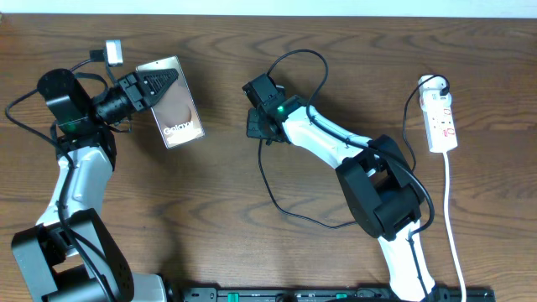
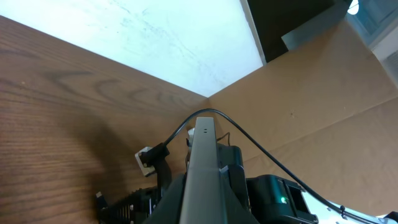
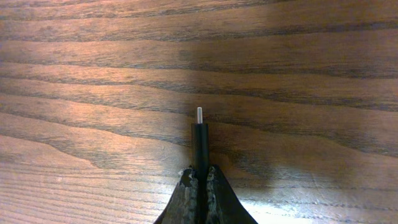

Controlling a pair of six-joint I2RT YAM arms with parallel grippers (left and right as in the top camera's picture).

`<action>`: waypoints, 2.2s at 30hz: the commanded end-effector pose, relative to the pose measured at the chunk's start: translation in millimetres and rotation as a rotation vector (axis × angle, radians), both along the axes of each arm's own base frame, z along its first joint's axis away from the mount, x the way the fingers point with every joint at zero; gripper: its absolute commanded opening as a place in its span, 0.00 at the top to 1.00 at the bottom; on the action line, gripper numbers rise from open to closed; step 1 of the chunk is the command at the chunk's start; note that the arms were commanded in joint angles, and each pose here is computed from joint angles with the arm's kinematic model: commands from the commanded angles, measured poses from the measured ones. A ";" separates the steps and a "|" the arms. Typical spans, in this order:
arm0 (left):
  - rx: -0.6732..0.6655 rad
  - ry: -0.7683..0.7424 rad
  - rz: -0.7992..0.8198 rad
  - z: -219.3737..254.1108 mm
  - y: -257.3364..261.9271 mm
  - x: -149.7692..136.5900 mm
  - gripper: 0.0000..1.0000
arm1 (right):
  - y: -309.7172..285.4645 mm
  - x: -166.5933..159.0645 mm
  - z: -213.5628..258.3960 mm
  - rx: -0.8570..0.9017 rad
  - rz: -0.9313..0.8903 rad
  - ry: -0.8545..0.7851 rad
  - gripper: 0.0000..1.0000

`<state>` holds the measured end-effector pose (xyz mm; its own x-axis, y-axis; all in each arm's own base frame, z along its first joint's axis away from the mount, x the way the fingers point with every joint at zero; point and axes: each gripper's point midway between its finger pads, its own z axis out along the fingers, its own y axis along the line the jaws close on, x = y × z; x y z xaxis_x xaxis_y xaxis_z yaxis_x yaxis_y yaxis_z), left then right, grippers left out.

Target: Plug charger to phone and switch on socket

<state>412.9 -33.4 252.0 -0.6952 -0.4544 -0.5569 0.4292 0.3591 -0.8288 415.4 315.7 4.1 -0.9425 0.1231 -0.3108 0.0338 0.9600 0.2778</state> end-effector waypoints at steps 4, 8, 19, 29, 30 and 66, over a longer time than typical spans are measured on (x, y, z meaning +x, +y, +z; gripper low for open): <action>0.011 -0.040 -0.023 11.8 -2.1 -0.8 0.93 | -17.5 -19.0 -28.2 -0.066 -0.012 0.115 0.99; 0.011 -0.041 -0.023 11.8 -2.1 -0.7 0.92 | -30.3 -46.5 -34.6 -0.074 -0.006 0.264 0.99; 0.011 -0.041 -0.023 11.8 -2.0 -0.6 0.93 | -73.2 -131.4 -38.4 -0.281 -0.001 0.577 0.99; 0.011 -0.041 -0.023 11.8 -2.0 -0.6 0.93 | -50.5 -122.7 -39.1 -0.165 0.075 0.548 0.99; 0.011 -0.041 -0.023 11.8 -2.1 -0.7 0.92 | -36.3 -120.1 -36.3 -0.070 0.144 0.550 0.99; -0.079 -0.191 -0.001 79.2 -2.1 -3.4 0.93 | 68.2 -98.5 140.8 1.216 1.195 -0.107 0.99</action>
<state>407.2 -36.7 317.1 -0.5858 -0.4740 -0.6574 0.5882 0.3093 -0.7472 326.4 379.4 135.3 -0.6765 -0.3819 -0.6297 -0.5747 -0.2609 0.7757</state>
